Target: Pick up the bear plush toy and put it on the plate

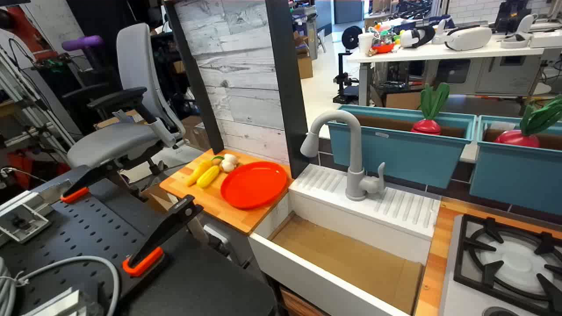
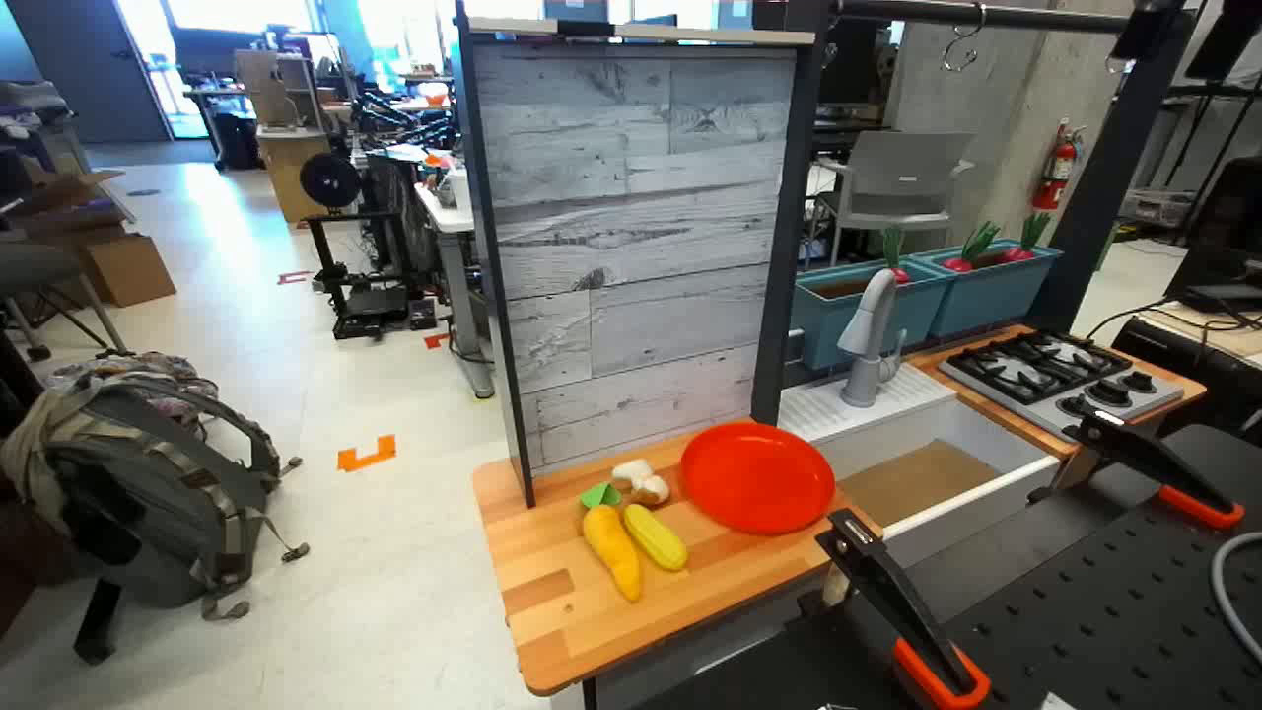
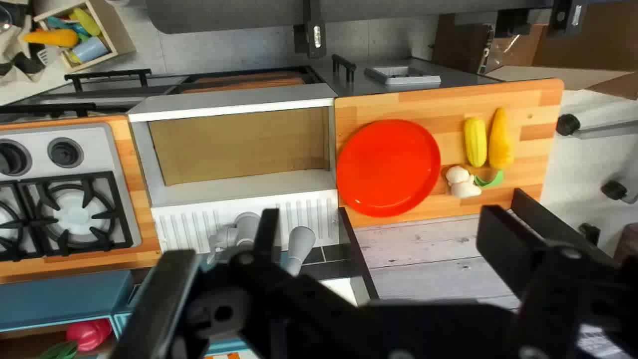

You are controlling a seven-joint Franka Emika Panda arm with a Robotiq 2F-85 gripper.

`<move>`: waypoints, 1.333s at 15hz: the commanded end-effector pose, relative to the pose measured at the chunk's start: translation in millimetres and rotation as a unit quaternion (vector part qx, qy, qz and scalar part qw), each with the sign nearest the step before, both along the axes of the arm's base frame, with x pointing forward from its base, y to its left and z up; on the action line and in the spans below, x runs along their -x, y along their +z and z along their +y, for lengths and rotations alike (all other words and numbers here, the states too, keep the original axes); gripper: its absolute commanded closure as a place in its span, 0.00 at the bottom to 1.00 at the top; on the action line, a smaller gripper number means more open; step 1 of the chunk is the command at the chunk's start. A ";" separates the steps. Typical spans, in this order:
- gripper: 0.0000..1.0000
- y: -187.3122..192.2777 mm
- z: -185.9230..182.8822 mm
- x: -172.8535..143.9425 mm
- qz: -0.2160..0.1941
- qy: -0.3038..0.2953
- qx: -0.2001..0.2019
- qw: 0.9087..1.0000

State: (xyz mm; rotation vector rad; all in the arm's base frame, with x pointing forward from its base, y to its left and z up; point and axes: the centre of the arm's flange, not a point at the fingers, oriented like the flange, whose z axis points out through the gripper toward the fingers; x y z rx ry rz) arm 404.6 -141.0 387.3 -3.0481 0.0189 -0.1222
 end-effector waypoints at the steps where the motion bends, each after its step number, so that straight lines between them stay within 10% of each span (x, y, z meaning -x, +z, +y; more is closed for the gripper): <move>1: 0.00 0.0 0.0 0.0 0.000 0.000 0.000 1.000; 9: 0.00 0.0 0.0 0.0 0.000 0.000 0.000 1.000; 20: 0.00 -78.0 96.2 -65.4 0.025 0.025 -0.026 0.999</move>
